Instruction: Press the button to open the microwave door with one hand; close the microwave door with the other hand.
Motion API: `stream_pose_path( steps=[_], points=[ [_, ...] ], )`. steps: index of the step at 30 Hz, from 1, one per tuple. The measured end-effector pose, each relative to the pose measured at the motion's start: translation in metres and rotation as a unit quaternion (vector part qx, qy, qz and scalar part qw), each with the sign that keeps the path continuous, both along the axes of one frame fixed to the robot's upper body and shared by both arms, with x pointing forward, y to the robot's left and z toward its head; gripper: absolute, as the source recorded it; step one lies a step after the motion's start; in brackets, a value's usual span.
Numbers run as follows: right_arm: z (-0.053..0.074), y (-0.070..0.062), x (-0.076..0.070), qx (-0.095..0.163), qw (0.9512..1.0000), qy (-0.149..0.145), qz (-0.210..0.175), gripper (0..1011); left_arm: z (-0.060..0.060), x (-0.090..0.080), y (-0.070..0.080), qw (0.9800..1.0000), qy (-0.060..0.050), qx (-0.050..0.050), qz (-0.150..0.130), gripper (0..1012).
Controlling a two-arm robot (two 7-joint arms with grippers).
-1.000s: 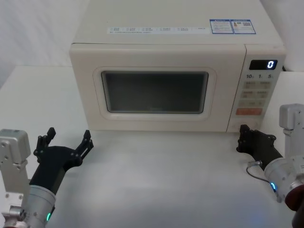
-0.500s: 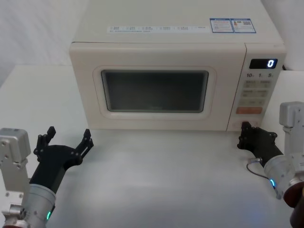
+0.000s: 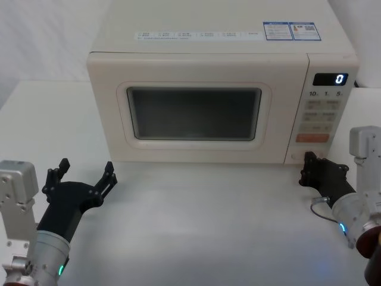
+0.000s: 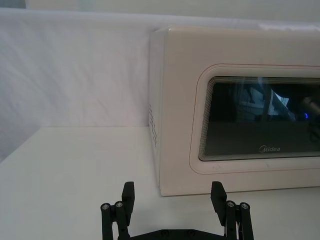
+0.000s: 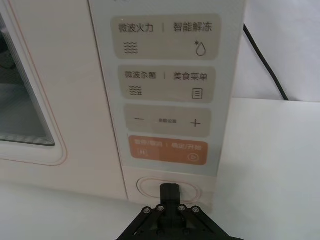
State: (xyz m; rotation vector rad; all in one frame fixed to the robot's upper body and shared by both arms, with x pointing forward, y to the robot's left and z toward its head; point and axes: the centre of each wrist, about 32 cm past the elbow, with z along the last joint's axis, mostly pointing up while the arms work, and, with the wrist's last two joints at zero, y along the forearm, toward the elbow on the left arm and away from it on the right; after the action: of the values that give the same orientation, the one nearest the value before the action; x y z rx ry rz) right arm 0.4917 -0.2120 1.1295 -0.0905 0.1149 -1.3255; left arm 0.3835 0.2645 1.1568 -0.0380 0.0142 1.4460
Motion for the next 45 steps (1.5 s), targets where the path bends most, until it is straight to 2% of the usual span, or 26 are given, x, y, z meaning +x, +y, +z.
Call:
stream_pose_path(
  steps=[14, 36, 45],
  points=[
    [-0.002, -0.003, 0.003, -0.001, 1.0, -0.001, -0.008, 0, 0.0, 0.0, 0.0, 1.0, 0.0, 0.0, 0.0, 1001],
    [-0.009, 0.003, 0.021, 0.001, 1.0, 0.001, -0.005, 0, 0.0, 0.0, 0.0, 1.0, 0.0, 0.0, 0.0, 1001],
    [-0.009, 0.003, 0.022, 0.002, 1.0, 0.001, -0.005, 0, 0.0, 0.0, 0.0, 1.0, 0.0, 0.0, 0.0, 1001]
  ],
)
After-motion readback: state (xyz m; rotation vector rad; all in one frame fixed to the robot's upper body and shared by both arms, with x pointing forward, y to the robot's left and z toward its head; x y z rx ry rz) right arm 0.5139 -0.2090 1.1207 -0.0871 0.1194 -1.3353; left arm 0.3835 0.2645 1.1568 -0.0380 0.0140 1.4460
